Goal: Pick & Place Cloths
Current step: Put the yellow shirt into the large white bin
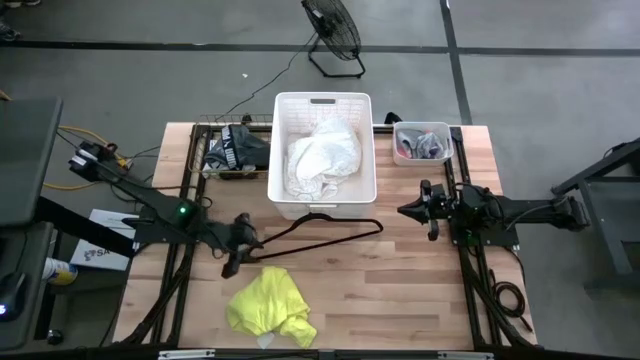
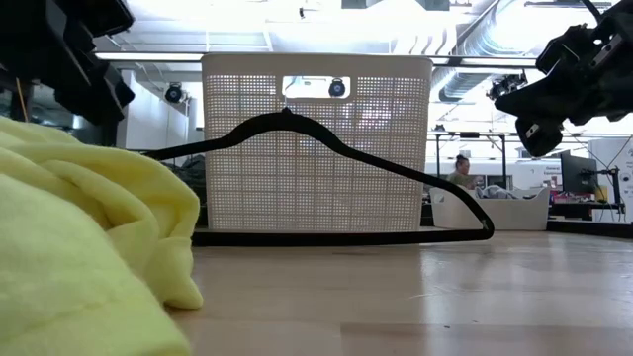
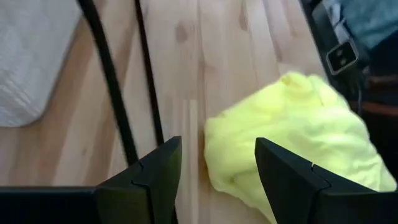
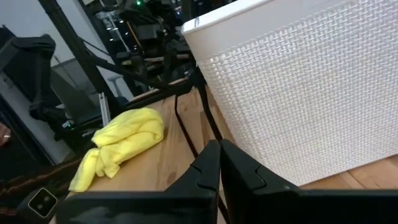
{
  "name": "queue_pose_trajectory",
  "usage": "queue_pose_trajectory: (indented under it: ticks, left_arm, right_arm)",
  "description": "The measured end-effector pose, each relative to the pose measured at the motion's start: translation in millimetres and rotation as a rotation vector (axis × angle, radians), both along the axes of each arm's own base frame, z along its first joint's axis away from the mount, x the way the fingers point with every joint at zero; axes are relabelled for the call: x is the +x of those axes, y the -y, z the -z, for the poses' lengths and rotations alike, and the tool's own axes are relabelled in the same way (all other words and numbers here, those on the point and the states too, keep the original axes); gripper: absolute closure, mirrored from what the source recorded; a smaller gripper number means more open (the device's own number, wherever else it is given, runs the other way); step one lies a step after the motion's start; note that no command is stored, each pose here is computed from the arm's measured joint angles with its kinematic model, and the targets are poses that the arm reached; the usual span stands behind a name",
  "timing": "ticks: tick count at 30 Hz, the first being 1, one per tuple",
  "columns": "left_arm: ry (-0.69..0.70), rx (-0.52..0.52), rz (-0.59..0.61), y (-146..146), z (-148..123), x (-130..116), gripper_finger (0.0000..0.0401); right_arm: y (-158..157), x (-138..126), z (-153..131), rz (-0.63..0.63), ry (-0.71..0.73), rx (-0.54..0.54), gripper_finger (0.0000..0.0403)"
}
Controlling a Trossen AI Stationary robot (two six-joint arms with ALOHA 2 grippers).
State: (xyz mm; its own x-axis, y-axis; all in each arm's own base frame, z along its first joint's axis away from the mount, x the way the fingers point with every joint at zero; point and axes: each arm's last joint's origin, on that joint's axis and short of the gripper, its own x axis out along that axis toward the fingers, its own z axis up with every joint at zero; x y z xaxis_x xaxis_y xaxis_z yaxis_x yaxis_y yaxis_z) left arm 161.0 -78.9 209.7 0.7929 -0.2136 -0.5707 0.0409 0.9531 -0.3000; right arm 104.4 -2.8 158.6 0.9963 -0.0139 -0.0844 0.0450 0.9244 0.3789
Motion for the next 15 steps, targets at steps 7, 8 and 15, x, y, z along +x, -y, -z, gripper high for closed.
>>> queue_pose_trajectory:
  ticks: [7,8,15]
  left_arm:
    - [-0.181,-0.094,0.053,17,-5,24,0.0201]
    - [-0.221,-0.109,0.055,19,-6,27,0.0201]
    - [-0.446,-0.195,-0.018,27,4,35,0.0201]
  right_arm:
    - [0,0,0,-0.007,0.001,0.001,0.0399]
    - [0,0,0,-0.007,0.001,0.001,0.0399]
    - [0,0,0,-0.007,0.002,0.001,0.0399]
